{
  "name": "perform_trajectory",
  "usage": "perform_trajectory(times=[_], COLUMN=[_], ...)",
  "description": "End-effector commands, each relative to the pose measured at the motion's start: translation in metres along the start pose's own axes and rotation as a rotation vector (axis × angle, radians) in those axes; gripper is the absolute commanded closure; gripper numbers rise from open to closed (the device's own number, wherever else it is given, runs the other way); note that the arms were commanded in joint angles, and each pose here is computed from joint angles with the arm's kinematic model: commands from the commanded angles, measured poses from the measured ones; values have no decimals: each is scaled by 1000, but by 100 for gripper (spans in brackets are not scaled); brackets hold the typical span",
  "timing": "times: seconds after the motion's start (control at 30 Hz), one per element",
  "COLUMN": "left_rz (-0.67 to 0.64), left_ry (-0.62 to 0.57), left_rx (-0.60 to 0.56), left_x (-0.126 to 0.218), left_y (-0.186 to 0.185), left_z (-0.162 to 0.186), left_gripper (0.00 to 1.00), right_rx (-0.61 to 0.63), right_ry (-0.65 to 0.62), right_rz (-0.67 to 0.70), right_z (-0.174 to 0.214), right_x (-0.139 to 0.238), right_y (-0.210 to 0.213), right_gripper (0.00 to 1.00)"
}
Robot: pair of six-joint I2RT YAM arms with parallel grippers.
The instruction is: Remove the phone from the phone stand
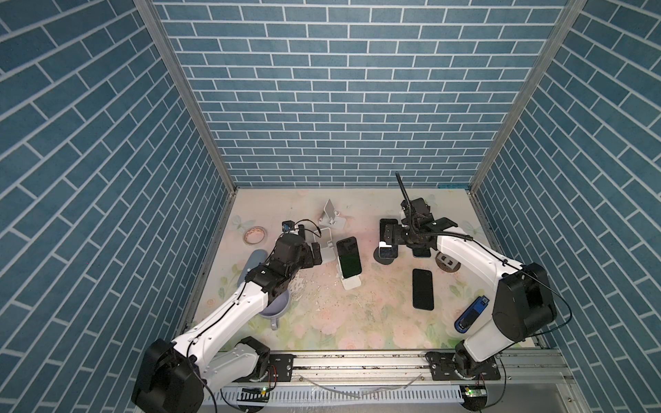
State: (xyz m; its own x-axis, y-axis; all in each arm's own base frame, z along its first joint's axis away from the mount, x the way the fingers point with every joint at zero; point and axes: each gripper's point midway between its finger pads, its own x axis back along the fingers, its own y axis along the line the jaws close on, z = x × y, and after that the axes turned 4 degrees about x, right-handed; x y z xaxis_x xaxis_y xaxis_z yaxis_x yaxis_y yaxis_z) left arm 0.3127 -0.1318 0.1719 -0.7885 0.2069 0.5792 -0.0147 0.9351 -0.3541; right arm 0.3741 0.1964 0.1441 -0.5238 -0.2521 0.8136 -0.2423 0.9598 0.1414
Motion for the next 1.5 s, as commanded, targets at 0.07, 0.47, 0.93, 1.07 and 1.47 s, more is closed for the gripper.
perform_trajectory(times=[0.07, 0.47, 0.93, 1.07, 1.47], left_rz=[3, 23, 1, -10, 0], left_ry=[23, -37, -60, -61, -77], left_rx=[1, -17, -17, -25, -40], left_x=[15, 48, 48, 48, 43], left_y=[4, 5, 10, 13, 10], left_z=[6, -10, -11, -10, -15], left_gripper=[0, 0, 0, 0, 0], right_rx=[45, 20, 25, 30, 26], right_ry=[-27, -31, 13, 33, 73], right_rz=[14, 1, 62, 79, 94], right_z=[-15, -21, -16, -14, -12], right_x=[-6, -27, -41, -45, -45], right_y=[5, 15, 14, 15, 19], right_gripper=[1, 1, 2, 7, 36])
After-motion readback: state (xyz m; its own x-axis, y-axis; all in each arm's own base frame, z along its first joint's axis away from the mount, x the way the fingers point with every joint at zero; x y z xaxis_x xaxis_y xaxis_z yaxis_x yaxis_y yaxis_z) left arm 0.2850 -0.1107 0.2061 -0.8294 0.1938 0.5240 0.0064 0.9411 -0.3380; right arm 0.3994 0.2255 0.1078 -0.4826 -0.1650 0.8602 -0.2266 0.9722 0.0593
